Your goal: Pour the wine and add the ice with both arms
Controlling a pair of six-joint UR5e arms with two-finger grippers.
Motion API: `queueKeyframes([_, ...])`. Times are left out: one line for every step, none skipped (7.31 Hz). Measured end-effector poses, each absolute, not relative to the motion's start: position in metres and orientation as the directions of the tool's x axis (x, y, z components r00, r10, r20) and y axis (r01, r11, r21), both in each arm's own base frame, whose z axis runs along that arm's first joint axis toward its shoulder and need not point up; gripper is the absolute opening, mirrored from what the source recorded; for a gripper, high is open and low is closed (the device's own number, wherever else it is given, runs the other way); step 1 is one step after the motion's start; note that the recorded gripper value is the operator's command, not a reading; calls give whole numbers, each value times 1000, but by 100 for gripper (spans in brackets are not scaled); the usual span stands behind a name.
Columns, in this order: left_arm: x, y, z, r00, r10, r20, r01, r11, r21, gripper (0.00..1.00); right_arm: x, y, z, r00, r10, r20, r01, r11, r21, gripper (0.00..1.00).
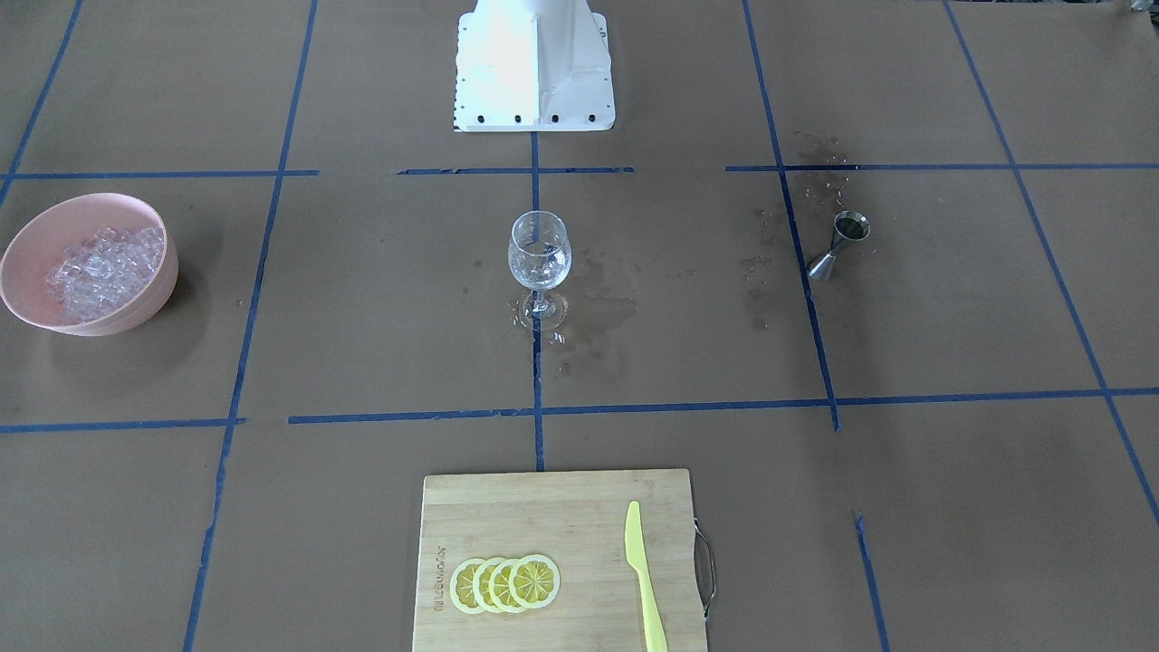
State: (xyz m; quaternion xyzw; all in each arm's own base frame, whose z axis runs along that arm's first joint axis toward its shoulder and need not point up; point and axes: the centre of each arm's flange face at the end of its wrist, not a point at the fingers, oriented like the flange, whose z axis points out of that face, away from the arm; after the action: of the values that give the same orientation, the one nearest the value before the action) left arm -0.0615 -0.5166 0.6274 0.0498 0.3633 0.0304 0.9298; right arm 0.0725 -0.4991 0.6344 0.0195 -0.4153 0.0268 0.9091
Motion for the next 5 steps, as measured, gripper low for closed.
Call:
queueKeyframes([-62, -517, 623, 734, 99, -672, -20, 992, 124, 100, 73, -500, 634, 654, 32, 756, -65, 998, 15, 100])
queueKeyframes([-62, -518, 610, 734, 114, -669, -19, 989, 148, 100, 73, -500, 632, 653, 30, 756, -66, 998, 16, 100])
queueKeyframes([-62, -519, 584, 735, 142, -663, -15, 981, 193, 100, 72, -501, 631, 652, 30, 757, -66, 998, 18, 100])
queueKeyframes([-61, -519, 546, 736, 185, -651, -12, 965, 261, 100, 72, -501, 628, 650, 28, 759, -67, 998, 21, 100])
queueKeyframes([-58, -515, 507, 735, 218, -642, 0, 947, 321, 100, 72, -501, 625, 648, 28, 761, -70, 997, 23, 100])
